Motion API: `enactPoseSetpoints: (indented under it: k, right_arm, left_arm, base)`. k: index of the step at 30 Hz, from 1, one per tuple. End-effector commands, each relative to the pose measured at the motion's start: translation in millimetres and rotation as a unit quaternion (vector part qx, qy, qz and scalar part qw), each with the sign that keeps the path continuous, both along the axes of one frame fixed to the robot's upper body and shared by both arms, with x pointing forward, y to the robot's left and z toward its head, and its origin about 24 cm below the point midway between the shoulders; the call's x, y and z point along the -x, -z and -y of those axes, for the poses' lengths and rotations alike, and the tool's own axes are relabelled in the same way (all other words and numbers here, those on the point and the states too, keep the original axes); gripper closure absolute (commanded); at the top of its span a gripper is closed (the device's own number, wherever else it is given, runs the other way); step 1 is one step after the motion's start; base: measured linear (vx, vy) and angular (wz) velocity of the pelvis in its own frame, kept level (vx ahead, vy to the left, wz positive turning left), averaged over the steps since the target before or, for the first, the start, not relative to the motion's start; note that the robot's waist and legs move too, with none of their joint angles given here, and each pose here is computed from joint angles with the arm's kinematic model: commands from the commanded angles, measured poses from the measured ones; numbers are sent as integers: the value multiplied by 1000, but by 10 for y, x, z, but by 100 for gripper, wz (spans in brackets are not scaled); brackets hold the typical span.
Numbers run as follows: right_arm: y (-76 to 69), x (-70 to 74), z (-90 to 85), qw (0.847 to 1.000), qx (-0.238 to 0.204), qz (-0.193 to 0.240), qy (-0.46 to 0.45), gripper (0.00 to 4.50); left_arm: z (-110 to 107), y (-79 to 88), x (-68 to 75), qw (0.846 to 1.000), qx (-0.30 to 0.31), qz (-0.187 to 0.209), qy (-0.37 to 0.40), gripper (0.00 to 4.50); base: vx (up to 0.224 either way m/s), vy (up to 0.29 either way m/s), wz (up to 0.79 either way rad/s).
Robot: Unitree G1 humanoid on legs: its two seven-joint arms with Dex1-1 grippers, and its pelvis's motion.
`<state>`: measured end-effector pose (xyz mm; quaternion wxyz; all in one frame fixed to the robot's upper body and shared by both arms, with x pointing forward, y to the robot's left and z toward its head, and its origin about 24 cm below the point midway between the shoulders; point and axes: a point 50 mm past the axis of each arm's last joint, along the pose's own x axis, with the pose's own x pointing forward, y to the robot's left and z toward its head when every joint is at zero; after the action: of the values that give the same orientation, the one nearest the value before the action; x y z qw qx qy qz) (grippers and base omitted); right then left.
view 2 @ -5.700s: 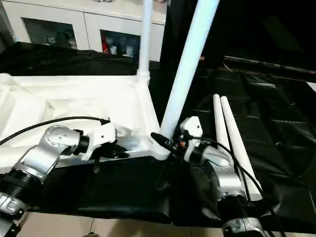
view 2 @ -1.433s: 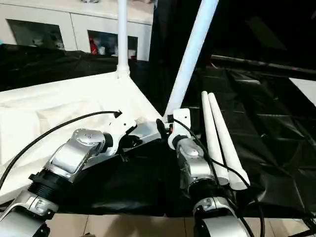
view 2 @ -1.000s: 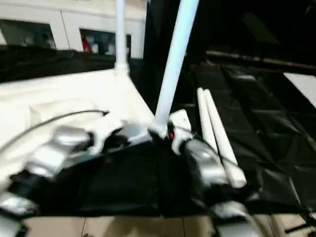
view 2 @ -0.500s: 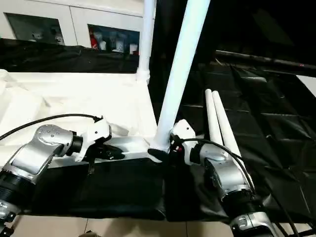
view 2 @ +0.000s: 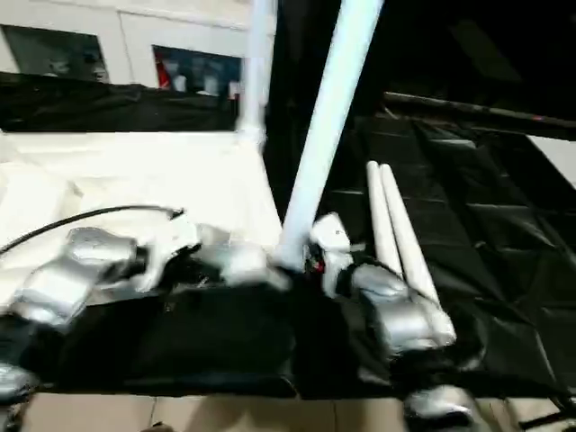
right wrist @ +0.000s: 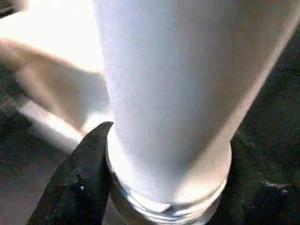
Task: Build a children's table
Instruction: Rotate leg to tighten
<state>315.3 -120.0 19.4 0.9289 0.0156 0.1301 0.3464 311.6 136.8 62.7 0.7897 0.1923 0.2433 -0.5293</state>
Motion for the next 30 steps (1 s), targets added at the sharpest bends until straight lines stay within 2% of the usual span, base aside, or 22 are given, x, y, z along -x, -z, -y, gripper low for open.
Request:
enactPoseSetpoints:
  k: [1,4,7,12,14,16,19,20,22,23,26,27,28,29,30]
  right_arm:
    - [132,-37,159,994,3,-36,102,177]
    - [260,-88,-6,977,12,-67,202,177]
    - [274,-119,-205,972,17,-79,221,177]
    - [219,-157,-373,977,4,-70,204,177]
    - [175,-178,-461,981,-4,-59,182,121]
    - [139,-197,-489,986,-7,-49,161,107]
    - [109,-209,-459,989,-7,-38,144,63]
    - [79,-214,-396,992,-6,-27,124,63]
    - [78,-214,-393,992,-6,-27,123,63]
    - [56,-211,-320,995,3,-17,94,63]
    - [49,-204,-276,997,11,-12,76,63]
    - [34,-188,-197,999,24,-4,49,63]
    - [34,-188,-197,999,24,-4,49,63]
    - [9,-163,-96,999,39,5,16,63]
    - [9,-163,-96,999,39,5,16,63]
  left_arm:
    - [92,153,14,999,4,-21,-28,450]
    - [266,230,-128,992,-10,-12,-126,450]
    - [416,234,-152,991,-14,-6,-133,450]
    - [475,228,-167,991,-17,1,-129,450]
    - [480,229,-170,992,-22,3,-127,450]
    - [450,229,-160,993,-22,3,-120,450]
    - [418,220,-144,994,-17,6,-103,450]
    - [375,212,-130,996,-13,5,-91,450]
    - [373,212,-130,996,-13,5,-90,450]
    - [327,203,-116,997,-8,4,-78,450]
    - [310,193,-102,998,-2,6,-63,450]
    - [274,173,-74,999,6,11,-35,450]
    - [274,173,-74,999,6,11,-35,450]
    - [230,147,-20,1000,19,1,-1,450]
    - [230,147,-20,1000,19,1,-1,450]
  base:
    - [0,0,0]
    - [0,0,0]
    - [0,0,0]
    - [0,0,0]
    - [0,0,0]
    - [0,0,0]
    - [0,0,0]
    - [0,0,0]
    - [0,0,0]
    - [0,0,0]
    - [0,0,0]
    - [0,0,0]
    - [0,0,0]
    - [0,0,0]
    - [0,0,0]
